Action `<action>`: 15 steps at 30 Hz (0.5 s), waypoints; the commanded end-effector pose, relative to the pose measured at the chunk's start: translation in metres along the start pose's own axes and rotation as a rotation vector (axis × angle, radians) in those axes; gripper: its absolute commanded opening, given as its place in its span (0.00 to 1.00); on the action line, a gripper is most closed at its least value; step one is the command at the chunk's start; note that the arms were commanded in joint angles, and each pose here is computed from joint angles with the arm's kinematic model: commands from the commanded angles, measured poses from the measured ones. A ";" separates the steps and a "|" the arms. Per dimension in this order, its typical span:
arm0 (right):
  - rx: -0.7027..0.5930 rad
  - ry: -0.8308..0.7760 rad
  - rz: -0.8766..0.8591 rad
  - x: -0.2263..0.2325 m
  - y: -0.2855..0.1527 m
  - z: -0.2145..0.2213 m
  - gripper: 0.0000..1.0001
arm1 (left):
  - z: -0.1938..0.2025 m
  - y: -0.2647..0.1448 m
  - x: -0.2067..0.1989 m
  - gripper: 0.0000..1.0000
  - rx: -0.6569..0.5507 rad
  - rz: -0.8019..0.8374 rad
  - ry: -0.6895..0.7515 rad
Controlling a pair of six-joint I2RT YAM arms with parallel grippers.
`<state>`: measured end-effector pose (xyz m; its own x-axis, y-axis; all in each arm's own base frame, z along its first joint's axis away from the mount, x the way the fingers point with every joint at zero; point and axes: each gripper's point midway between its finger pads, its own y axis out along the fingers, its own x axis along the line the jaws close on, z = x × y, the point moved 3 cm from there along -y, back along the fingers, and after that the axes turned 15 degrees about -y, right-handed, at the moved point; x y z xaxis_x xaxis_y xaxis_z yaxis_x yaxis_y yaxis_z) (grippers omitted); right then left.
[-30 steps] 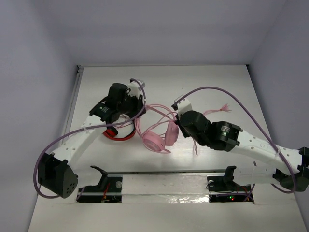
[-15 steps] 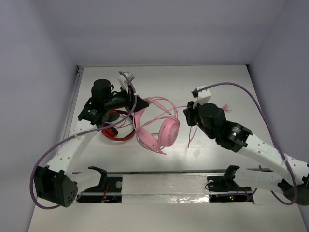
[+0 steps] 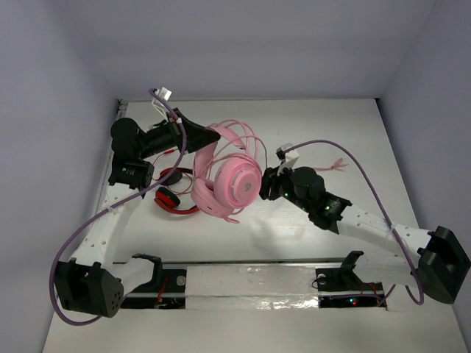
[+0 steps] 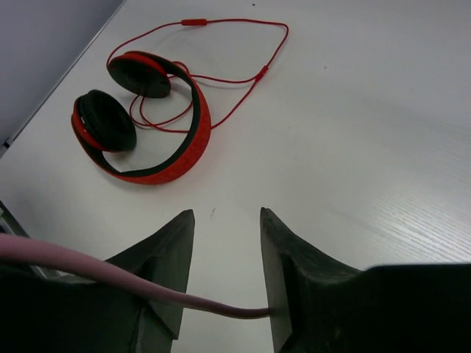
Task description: Wrap the headphones
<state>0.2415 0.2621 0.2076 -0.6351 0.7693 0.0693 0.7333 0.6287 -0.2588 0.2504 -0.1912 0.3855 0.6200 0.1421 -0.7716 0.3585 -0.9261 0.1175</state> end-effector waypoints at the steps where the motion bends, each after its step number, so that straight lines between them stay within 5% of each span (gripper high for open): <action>1: -0.180 0.027 -0.055 0.006 0.004 -0.031 0.48 | -0.024 -0.013 -0.049 0.00 -0.070 0.128 -0.022; 6: -0.176 0.047 -0.023 -0.018 0.009 -0.010 0.60 | -0.043 -0.020 -0.071 0.00 -0.118 0.249 -0.065; 15: -0.056 0.033 -0.064 -0.022 0.039 0.024 0.63 | -0.070 -0.015 -0.086 0.00 -0.161 0.253 -0.069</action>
<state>0.2694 0.2539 0.1550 -0.6328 0.7661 0.1126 0.7196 0.6356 -0.2798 0.2615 -0.1712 0.4472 0.5785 -0.0659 -0.8130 0.3376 -0.8880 0.3122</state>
